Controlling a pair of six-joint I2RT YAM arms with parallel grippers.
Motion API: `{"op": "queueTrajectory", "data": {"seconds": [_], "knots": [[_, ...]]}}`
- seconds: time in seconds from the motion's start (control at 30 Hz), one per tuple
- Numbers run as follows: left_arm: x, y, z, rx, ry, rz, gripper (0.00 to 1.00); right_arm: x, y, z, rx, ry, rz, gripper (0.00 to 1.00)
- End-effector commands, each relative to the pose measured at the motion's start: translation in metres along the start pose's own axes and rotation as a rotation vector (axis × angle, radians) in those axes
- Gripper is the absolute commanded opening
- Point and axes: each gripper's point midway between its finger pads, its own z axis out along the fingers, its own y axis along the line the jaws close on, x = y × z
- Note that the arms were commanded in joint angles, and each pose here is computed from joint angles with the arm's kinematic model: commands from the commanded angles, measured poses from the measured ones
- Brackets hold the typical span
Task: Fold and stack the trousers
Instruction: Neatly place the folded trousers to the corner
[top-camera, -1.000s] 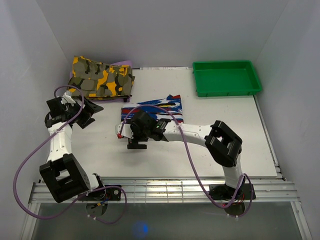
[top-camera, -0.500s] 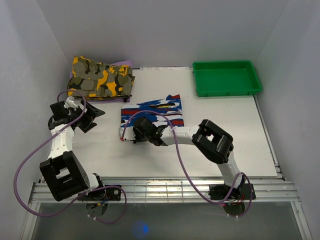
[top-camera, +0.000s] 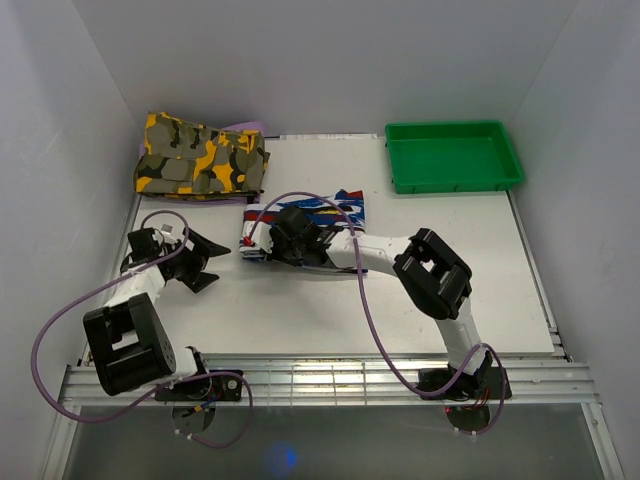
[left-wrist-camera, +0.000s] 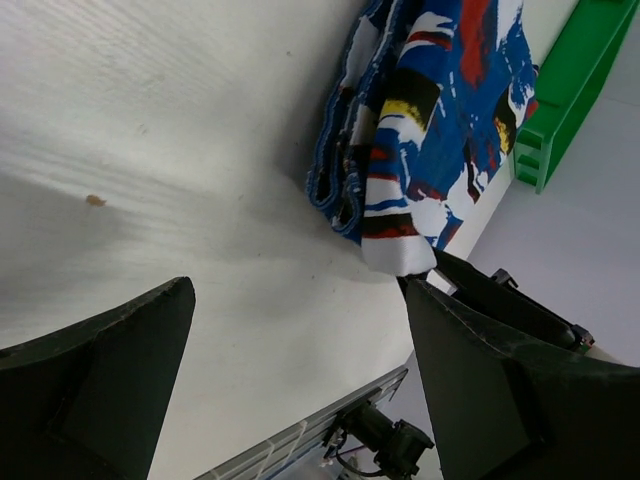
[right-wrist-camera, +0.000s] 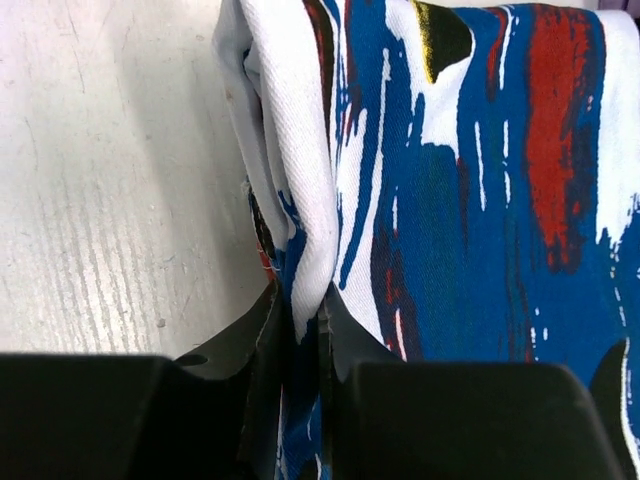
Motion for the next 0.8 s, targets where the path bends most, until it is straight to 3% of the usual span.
{"op": "queueTrajectory", "data": {"seconds": [0.0,0.27,0.4,0.6,0.77], "knots": [[-0.009,-0.02,0.01,0.064,-0.036,0.022,0.98,-0.029,0.001,-0.011,-0.038,-0.071,0.066,0.08],[-0.014,-0.037,0.041,0.058,-0.031,0.027,0.98,-0.022,0.003,-0.012,-0.043,-0.052,0.052,0.08],[-0.006,-0.024,0.059,-0.026,-0.007,0.009,0.98,-0.027,0.0,-0.01,-0.039,-0.063,0.059,0.08],[0.007,-0.025,0.077,-0.023,0.051,0.003,0.97,-0.034,-0.006,-0.004,-0.029,-0.072,0.09,0.08],[0.021,-0.02,0.085,-0.019,0.06,-0.058,0.83,-0.039,-0.01,0.001,-0.031,-0.08,0.134,0.08]]}}
